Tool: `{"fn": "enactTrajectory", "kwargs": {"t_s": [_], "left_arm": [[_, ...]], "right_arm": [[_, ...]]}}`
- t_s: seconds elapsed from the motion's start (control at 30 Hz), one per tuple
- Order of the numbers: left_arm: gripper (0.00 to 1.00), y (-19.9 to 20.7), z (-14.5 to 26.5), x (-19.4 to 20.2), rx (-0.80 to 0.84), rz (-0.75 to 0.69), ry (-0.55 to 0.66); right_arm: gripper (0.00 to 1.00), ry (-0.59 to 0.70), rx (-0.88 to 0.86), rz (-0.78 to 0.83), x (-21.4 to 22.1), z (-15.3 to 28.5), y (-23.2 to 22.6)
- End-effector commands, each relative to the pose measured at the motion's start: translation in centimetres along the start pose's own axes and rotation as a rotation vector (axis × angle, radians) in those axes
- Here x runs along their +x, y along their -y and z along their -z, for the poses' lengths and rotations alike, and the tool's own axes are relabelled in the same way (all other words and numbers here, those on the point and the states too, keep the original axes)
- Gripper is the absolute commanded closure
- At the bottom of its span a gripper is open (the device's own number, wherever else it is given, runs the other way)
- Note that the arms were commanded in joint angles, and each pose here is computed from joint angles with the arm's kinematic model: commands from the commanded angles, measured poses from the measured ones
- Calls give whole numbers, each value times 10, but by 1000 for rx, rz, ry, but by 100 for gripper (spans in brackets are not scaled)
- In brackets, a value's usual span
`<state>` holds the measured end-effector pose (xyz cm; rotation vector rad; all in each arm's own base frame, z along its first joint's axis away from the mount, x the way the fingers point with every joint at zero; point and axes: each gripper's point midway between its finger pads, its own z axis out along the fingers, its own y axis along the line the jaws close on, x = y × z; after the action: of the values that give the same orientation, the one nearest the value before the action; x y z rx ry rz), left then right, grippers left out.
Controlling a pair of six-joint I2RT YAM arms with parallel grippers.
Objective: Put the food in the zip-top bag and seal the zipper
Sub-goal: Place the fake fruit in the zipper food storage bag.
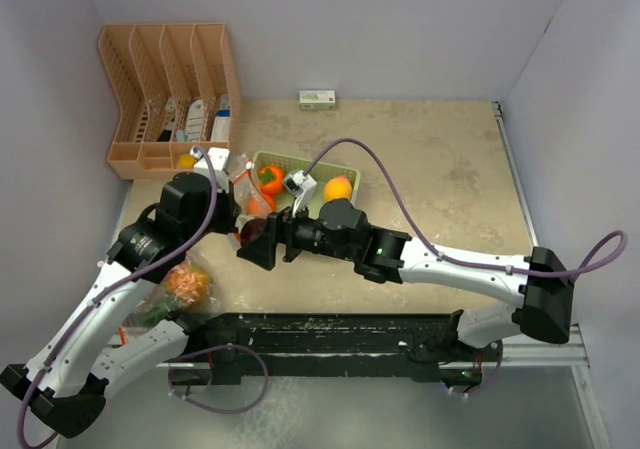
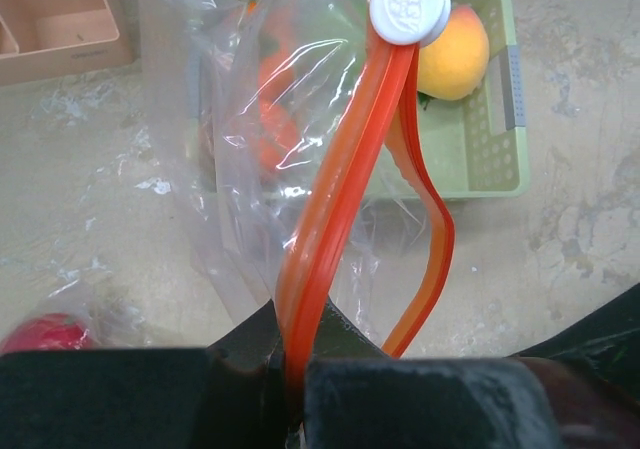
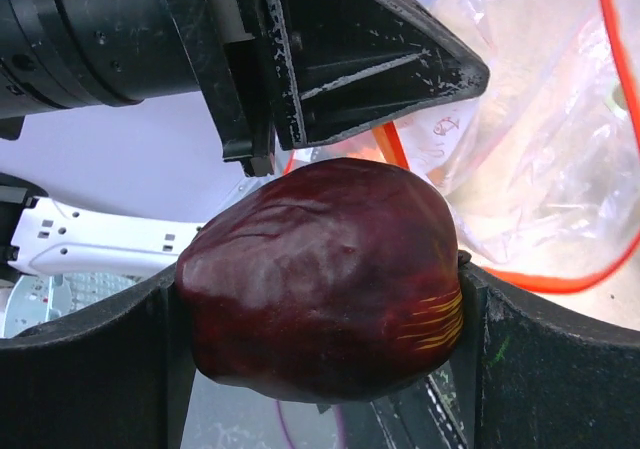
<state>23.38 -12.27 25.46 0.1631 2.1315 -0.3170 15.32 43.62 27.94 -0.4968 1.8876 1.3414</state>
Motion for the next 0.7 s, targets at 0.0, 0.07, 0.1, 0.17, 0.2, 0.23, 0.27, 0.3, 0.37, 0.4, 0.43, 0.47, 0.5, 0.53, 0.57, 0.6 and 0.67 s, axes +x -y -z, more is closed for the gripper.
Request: {"fn": "enactTrajectory", "kwargs": {"t_s": [0.0,0.07,0.1,0.17,0.2,0.23,0.27,0.3,0.37,0.4,0.43,0.47,0.5,0.53,0.57,0.6,0.67], "left_arm": [[100,13,18,-27,70,52,77],[100,16,23,-29,86,57,81],[100,16,25,-29,88,59,81],[100,16,31,-30,91,61,81],[100,15,34,-30,92,63,84],[100,15,37,-31,93,64,87],[100,15,41,-32,95,67,94],[100,15,45,-33,99,71,99],[100,16,51,-35,113,79,109],[100,17,55,-36,122,84,112],[100,19,57,-37,131,89,115],[100,20,60,-36,142,94,114],[100,21,62,-36,151,100,115],[100,23,64,-35,160,107,115],[100,24,66,-34,169,114,115],[100,25,67,-33,176,121,117],[100,27,67,-31,190,130,114]], "right_arm": [[75,155,-102,58,-42,-3,-32],[75,176,-67,61,-45,-6,-24],[75,181,-47,60,-46,-6,-20],[75,163,-33,60,-41,-7,-16],[75,166,-19,60,-41,-8,-13],[75,169,0,64,-41,-9,-9],[75,171,16,71,-41,-10,-6],[75,171,33,78,-41,-11,-2],[75,173,63,91,-44,-14,2],[75,173,86,96,-45,-16,5],[75,183,117,99,-49,-18,9],[75,188,150,101,-52,-19,14],[75,198,184,108,-56,-20,19],[74,204,223,114,-60,-21,24],[74,214,269,118,-65,-22,29],[74,213,310,124,-68,-24,34],[74,207,418,143,-72,-27,50]]}}
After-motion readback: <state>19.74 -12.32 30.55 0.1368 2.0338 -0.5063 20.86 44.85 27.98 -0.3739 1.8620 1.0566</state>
